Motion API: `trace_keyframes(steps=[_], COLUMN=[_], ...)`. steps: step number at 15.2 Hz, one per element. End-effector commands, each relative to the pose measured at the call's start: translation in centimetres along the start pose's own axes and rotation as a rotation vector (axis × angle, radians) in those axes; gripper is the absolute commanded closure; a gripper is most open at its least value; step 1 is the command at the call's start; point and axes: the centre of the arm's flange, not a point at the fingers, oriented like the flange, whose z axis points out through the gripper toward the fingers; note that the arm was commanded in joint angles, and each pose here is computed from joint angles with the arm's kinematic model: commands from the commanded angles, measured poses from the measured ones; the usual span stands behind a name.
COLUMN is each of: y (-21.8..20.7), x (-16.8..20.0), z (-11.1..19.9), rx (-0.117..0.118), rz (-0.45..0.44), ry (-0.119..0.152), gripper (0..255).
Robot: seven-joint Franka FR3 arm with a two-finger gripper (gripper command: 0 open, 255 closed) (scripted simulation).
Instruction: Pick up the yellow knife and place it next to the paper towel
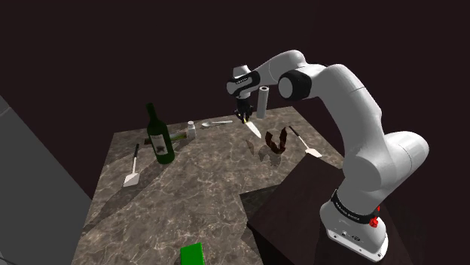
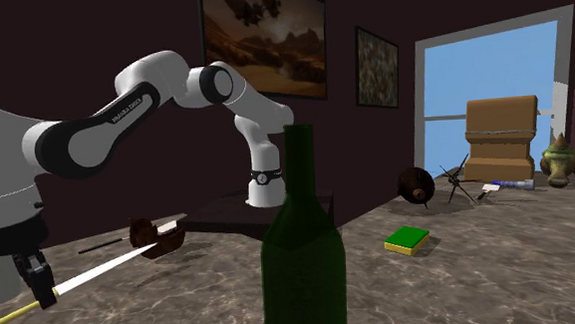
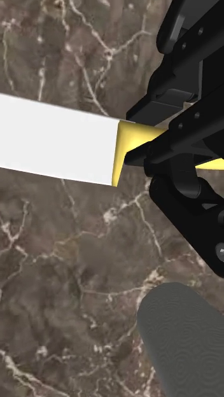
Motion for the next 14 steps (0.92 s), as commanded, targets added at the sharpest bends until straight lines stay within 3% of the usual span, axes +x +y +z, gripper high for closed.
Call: trace_keyframes(steps=[1, 7, 8, 13, 14], y=[-0.1, -0.1, -0.1, -0.1, -0.1], x=[0.1, 0.1, 0.1, 0.1, 0.1], z=[0.4, 0.4, 0.4, 0.4, -1.0], rx=[0.0, 0.0, 0.0, 0.0, 0.0], rz=[0.0, 0.0, 0.0, 0.0, 0.0], ry=[0.001, 0.001, 0.001, 0.001, 0.001], gripper=[255, 255, 0, 0, 0])
